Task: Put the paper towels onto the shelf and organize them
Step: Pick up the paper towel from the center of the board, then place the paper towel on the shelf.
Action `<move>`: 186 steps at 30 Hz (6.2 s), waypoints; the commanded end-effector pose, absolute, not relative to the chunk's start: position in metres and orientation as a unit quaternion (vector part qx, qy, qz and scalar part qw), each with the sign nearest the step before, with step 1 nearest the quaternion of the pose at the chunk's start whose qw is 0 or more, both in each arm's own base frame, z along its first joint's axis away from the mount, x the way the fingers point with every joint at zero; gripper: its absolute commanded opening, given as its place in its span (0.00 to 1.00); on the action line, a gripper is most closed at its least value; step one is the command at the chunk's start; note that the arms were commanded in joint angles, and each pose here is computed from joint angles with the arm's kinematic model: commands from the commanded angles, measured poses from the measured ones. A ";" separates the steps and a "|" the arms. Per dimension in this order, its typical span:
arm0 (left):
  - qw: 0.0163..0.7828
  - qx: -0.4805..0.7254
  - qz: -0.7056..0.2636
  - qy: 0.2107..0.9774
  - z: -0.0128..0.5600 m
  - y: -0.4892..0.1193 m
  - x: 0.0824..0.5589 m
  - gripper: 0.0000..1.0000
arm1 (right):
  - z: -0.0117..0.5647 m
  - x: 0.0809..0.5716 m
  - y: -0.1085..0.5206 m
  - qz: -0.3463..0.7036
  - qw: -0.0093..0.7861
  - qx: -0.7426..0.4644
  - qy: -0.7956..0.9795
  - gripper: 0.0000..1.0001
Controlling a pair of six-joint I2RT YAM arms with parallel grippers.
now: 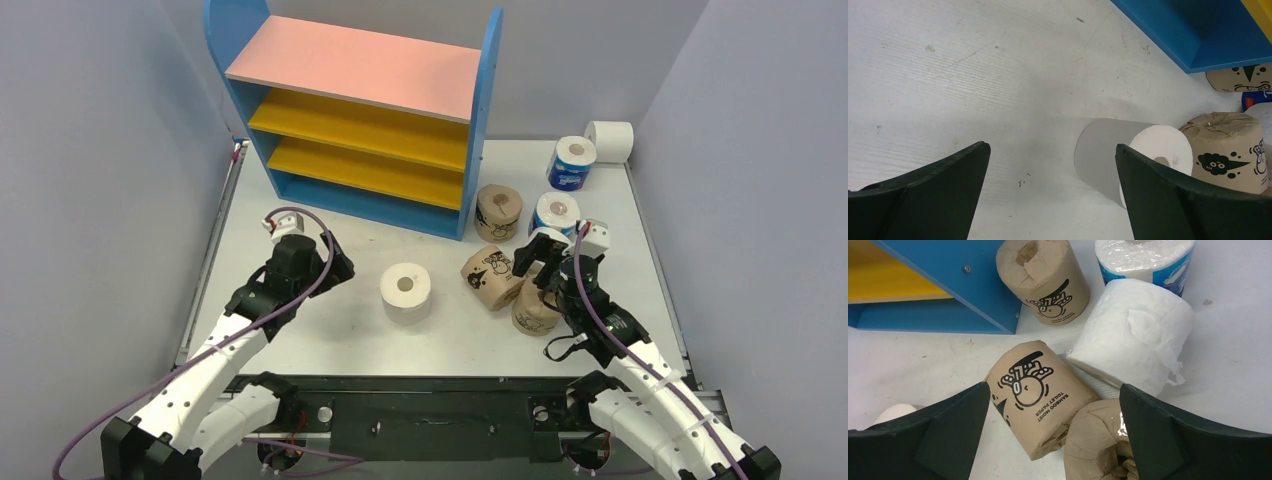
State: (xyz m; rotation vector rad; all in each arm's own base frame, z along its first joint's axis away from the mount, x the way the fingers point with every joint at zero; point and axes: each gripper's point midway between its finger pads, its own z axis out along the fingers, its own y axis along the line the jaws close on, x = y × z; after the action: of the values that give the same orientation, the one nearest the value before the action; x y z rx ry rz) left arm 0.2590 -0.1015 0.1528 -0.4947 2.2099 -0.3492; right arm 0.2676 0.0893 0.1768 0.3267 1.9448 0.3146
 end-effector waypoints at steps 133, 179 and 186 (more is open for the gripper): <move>0.405 -0.054 -0.126 0.904 0.203 -0.201 0.295 0.33 | 0.189 0.238 0.124 0.148 0.550 0.054 0.820 0.88; 0.532 -0.159 -0.148 0.818 0.399 -0.181 0.427 0.33 | 0.218 0.250 0.132 0.157 0.564 0.063 0.808 0.87; 0.514 -0.167 -0.152 0.828 0.399 -0.180 0.435 0.35 | 0.218 0.249 0.133 0.160 0.562 0.063 0.809 0.87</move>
State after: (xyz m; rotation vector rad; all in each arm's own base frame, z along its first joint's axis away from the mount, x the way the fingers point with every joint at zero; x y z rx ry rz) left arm 0.4270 -0.1799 0.3652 -0.3705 2.0623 -0.2953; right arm 0.2451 0.1299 0.1941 0.1305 1.9633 0.3463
